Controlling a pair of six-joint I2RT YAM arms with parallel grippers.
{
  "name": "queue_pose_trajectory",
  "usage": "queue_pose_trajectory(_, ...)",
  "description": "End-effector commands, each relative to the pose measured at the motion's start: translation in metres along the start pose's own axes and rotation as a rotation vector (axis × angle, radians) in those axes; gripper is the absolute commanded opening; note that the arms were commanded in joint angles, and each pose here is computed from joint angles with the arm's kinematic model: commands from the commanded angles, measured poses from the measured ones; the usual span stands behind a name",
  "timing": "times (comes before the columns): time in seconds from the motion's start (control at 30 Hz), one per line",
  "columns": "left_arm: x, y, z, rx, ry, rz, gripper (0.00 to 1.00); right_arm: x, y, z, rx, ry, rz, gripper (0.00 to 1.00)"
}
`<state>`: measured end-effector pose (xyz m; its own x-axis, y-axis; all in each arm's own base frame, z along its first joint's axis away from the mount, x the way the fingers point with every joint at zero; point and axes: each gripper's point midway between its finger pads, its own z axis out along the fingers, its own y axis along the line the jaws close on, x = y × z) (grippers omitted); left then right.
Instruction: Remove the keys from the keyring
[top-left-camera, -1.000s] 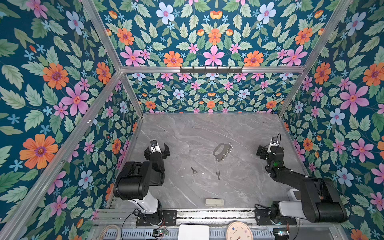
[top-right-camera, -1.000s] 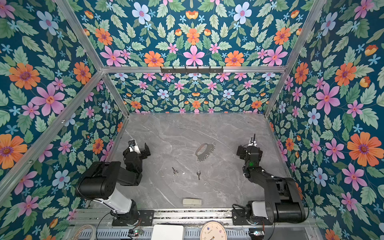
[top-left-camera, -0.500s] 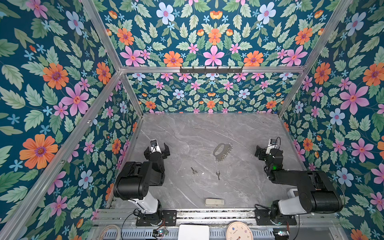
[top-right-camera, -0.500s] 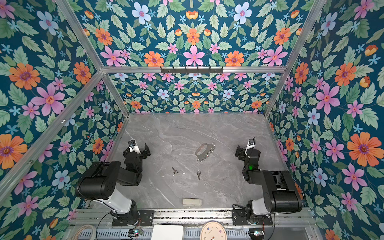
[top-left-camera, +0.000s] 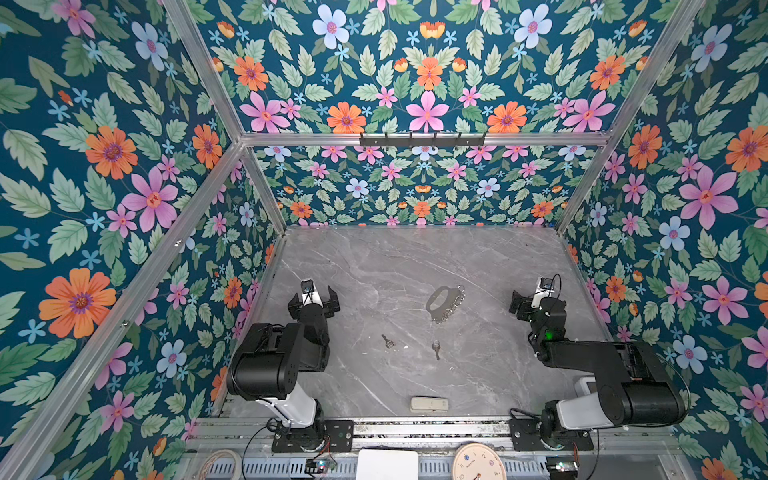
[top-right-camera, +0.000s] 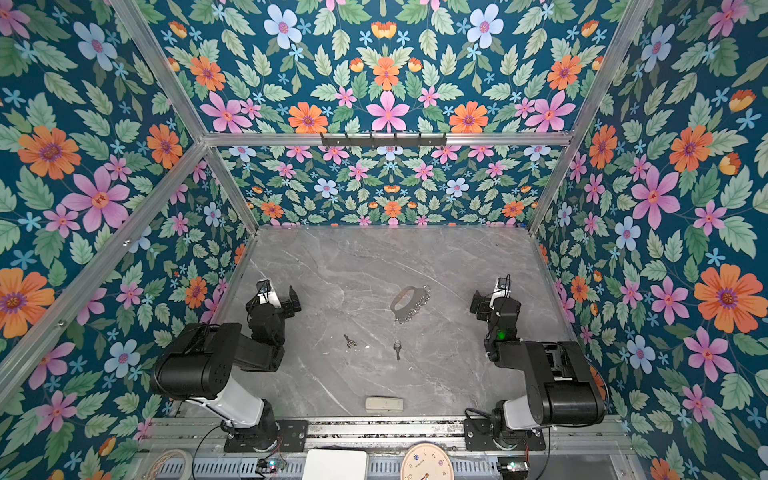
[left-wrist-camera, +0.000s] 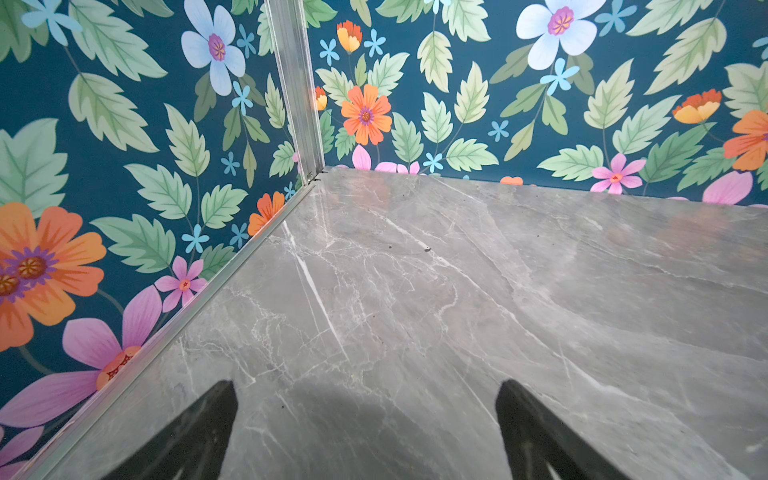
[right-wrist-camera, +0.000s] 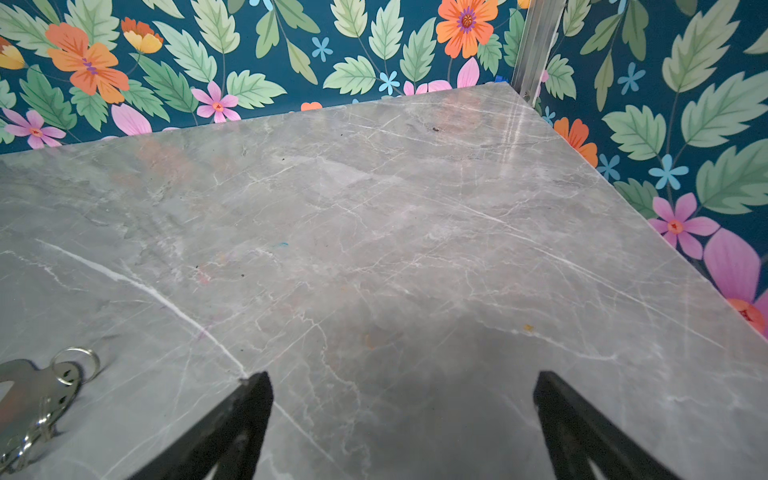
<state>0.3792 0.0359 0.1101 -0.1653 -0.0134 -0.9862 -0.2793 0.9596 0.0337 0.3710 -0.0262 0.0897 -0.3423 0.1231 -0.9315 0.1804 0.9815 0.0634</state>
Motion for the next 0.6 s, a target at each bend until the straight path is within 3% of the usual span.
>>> queue_pose_trajectory(0.0,-0.0074,0.0003,0.0003,-0.001,-0.029,-0.005,1.0,-0.0096,0.0012,-0.0002,-0.004,-0.036,-0.008,0.99)
queue_pose_trajectory(0.57,-0.0074,-0.0002,0.0006,0.0,-0.028,-0.004,1.0,-0.0093,0.0013,-0.0002,-0.004,-0.035,-0.008,0.99)
